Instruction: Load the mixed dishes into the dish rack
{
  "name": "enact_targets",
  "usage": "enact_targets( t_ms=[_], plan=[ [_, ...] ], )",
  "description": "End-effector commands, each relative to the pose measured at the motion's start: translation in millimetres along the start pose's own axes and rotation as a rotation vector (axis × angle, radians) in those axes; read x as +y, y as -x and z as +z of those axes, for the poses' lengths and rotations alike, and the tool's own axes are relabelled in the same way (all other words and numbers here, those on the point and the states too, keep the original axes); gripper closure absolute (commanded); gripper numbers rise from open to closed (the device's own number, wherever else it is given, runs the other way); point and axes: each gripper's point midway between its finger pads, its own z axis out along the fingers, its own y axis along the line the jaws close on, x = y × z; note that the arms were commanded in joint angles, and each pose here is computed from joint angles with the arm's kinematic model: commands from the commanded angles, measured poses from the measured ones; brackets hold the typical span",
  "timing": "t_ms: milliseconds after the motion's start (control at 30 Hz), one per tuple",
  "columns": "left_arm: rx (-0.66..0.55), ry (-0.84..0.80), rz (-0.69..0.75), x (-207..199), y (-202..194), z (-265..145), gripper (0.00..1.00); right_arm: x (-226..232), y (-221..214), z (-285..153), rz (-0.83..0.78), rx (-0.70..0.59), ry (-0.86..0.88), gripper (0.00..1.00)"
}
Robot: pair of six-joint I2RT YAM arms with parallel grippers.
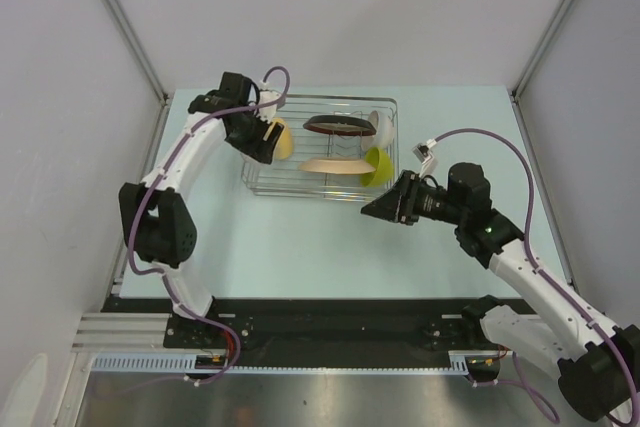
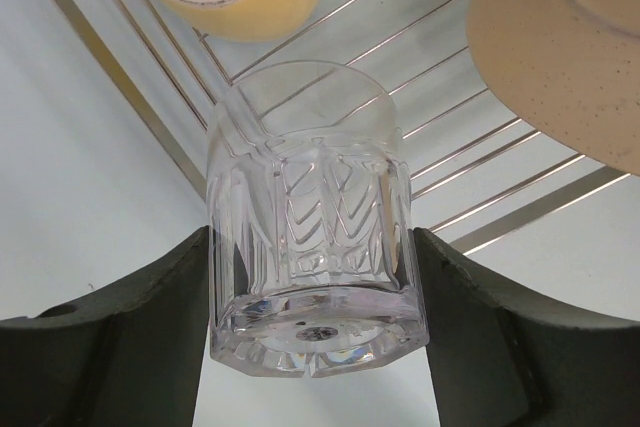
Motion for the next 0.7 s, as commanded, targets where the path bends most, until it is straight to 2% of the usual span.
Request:
enact_targets(
  t_ms=[0, 367, 667],
  plan=[
    [-0.05, 0.019, 0.058, 4, 24, -5, 1.0, 4, 6, -6, -0.015, -0.033, 0.015, 0.51],
    [0.047, -0.077, 0.067, -11, -3, 41, 1.0, -4, 8, -5, 0.004, -0.031, 0.015, 0.51],
    [0.097, -0.098, 0.07, -9, -7, 68, 1.0, -6, 7, -5, 0.015, -0.031, 0.011, 0.51]
  ],
)
